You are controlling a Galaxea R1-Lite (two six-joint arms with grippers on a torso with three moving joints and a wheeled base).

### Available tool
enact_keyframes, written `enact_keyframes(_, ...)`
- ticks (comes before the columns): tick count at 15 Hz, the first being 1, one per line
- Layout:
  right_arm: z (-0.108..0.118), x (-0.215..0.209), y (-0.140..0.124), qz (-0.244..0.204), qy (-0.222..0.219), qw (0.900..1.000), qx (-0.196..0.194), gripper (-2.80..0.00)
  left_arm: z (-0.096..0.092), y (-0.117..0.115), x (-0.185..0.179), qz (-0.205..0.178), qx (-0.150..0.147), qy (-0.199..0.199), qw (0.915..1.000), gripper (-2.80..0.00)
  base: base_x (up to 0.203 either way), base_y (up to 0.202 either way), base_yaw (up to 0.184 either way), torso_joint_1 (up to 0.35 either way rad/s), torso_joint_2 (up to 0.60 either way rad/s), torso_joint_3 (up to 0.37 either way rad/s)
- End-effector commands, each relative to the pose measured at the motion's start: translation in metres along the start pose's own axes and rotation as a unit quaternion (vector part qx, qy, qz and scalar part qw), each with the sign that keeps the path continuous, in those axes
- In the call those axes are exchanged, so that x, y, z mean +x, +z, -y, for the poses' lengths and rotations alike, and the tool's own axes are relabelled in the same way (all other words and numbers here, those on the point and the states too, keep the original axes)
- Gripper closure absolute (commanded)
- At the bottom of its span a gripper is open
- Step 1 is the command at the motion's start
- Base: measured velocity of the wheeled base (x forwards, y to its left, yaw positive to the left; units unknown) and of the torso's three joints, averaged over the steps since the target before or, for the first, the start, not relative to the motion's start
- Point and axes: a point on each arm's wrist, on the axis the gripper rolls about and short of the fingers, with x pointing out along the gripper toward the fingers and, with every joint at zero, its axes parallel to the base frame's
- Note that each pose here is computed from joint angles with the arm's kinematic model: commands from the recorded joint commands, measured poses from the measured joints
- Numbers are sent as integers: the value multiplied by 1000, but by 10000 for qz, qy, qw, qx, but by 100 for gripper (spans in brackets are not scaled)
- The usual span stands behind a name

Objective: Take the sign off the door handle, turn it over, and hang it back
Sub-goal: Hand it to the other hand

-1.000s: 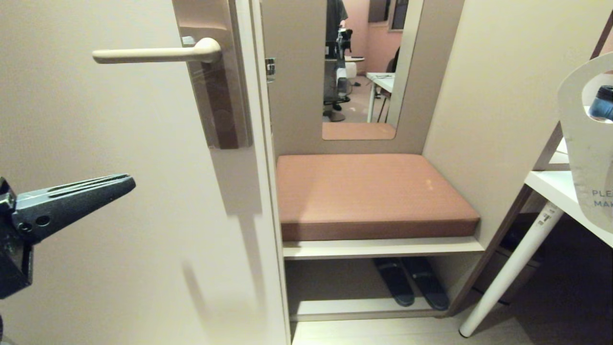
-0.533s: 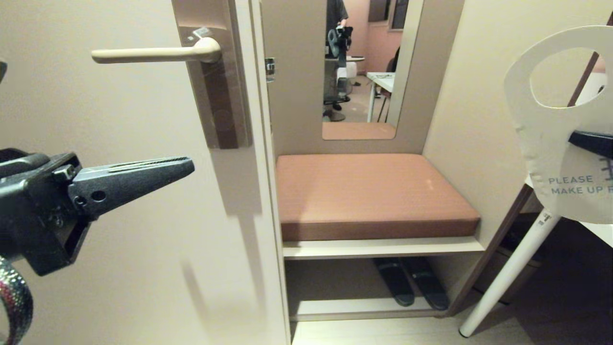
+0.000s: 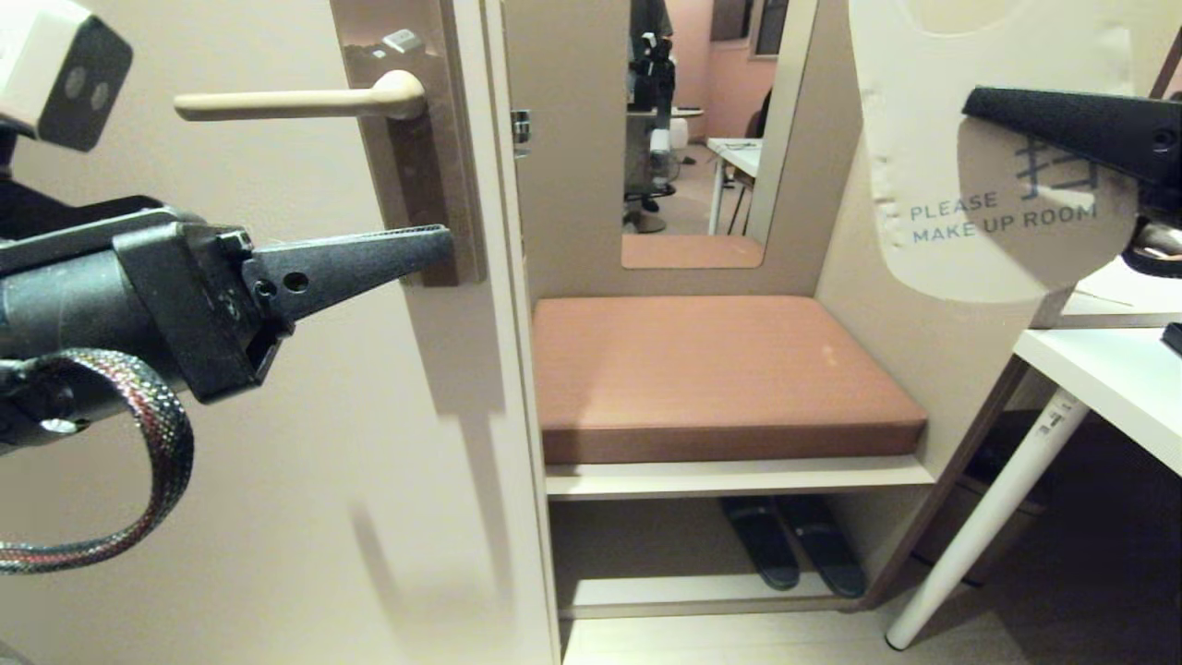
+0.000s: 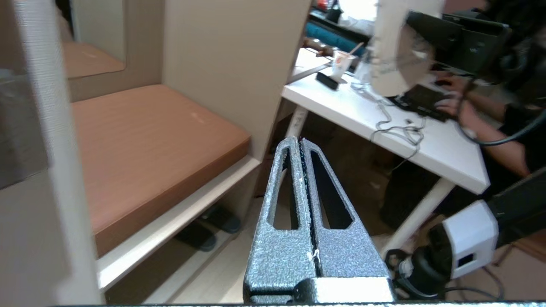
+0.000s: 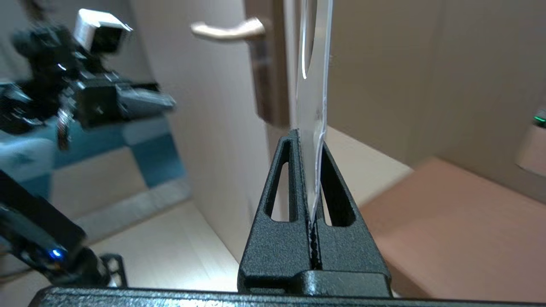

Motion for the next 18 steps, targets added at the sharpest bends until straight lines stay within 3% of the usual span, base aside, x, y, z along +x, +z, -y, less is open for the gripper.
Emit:
enact_keyframes(1,7,26,-9,-149,243,9995,147,0,2,-1,8,-52,-97,-147,9998,0,0,0,0,0,0,0)
enact_keyframes(7,5,63,-6,659,924,9914,644,0,12,6,18,31,-365,-469,9982,0,0,0,0,0,0,0)
enact_keyframes(12,-15,78,-1,689,1413,9846,765,0,21,11,32,35,-420,-783,9960,0,0,0,0,0,0,0)
enact_keyframes(18,-28,88,-8,582,1704,9799,862,0,21,13,38,185,-63,-1057,9942,0,0,0,0,0,0,0)
